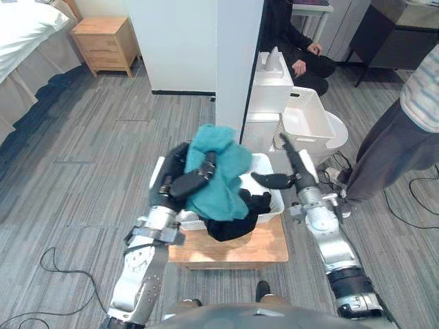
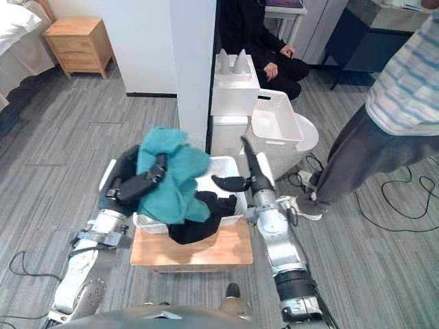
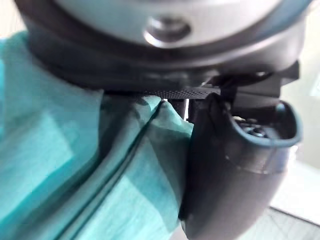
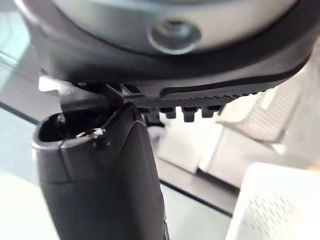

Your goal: Tidy up the quilt and then pick up the clothes from the bed and put them into the laundry hamper

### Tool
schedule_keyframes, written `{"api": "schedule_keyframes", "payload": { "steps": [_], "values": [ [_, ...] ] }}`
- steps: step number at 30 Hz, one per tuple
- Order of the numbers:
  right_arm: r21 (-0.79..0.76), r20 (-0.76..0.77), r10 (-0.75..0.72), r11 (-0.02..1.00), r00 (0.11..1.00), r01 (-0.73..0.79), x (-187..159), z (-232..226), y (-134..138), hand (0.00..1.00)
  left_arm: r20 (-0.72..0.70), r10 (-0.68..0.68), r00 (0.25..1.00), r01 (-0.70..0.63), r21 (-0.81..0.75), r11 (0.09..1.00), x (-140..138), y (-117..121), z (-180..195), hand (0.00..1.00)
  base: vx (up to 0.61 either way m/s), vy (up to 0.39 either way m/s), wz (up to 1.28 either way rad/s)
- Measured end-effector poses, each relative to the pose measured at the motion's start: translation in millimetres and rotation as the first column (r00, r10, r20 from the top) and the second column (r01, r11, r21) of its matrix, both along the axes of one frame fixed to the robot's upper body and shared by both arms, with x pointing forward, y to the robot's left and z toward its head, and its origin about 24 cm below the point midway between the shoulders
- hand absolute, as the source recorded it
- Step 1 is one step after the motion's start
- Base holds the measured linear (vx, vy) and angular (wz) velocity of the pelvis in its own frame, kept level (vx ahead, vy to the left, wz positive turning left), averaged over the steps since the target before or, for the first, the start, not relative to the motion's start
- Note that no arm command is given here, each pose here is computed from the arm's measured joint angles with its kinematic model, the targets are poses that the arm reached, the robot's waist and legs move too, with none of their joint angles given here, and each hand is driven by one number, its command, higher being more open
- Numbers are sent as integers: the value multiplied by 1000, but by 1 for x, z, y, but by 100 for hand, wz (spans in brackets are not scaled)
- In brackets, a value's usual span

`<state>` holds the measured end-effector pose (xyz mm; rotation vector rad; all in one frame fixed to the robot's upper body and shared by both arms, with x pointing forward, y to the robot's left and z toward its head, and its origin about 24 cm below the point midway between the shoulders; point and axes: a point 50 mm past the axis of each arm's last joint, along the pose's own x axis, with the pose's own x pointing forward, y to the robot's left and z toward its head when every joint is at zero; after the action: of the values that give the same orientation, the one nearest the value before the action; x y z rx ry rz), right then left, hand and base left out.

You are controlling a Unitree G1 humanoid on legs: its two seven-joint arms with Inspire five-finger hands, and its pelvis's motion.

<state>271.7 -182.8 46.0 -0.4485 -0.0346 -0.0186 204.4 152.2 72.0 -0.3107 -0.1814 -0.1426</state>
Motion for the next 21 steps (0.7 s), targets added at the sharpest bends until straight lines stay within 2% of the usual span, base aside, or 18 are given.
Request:
{"api": "schedule_keyframes", "payload": {
  "steps": [3,5,6,7,10,16,21],
  "values": [
    [14,70,-78,997,995,77,-8,13,-15,100,4,196,981,-194,149,970,2,27,-1,0,-51,-20,4],
    [19,71,-100,995,992,99,-12,13,-20,100,19,263,965,-261,210,942,3,39,-1,0,-38,-16,-1],
    [23,61,-126,992,990,125,-16,10,-26,100,25,319,947,-314,263,912,16,56,-4,0,-29,-15,-8],
    [25,57,-132,991,990,131,-17,9,-27,100,20,346,938,-338,278,899,22,63,-6,0,-48,-15,-26],
    [23,25,-174,985,984,173,-31,1,-37,100,5,521,853,-483,383,787,42,93,-13,0,-67,-7,-48],
    [2,-61,-313,950,948,314,-69,-18,-69,100,44,567,822,-493,552,672,43,95,-19,0,-15,-19,-34],
    [9,-93,-324,945,941,327,-86,-23,-72,100,-8,582,813,-478,561,676,52,92,-29,0,-23,-31,-34]
  ]
}}
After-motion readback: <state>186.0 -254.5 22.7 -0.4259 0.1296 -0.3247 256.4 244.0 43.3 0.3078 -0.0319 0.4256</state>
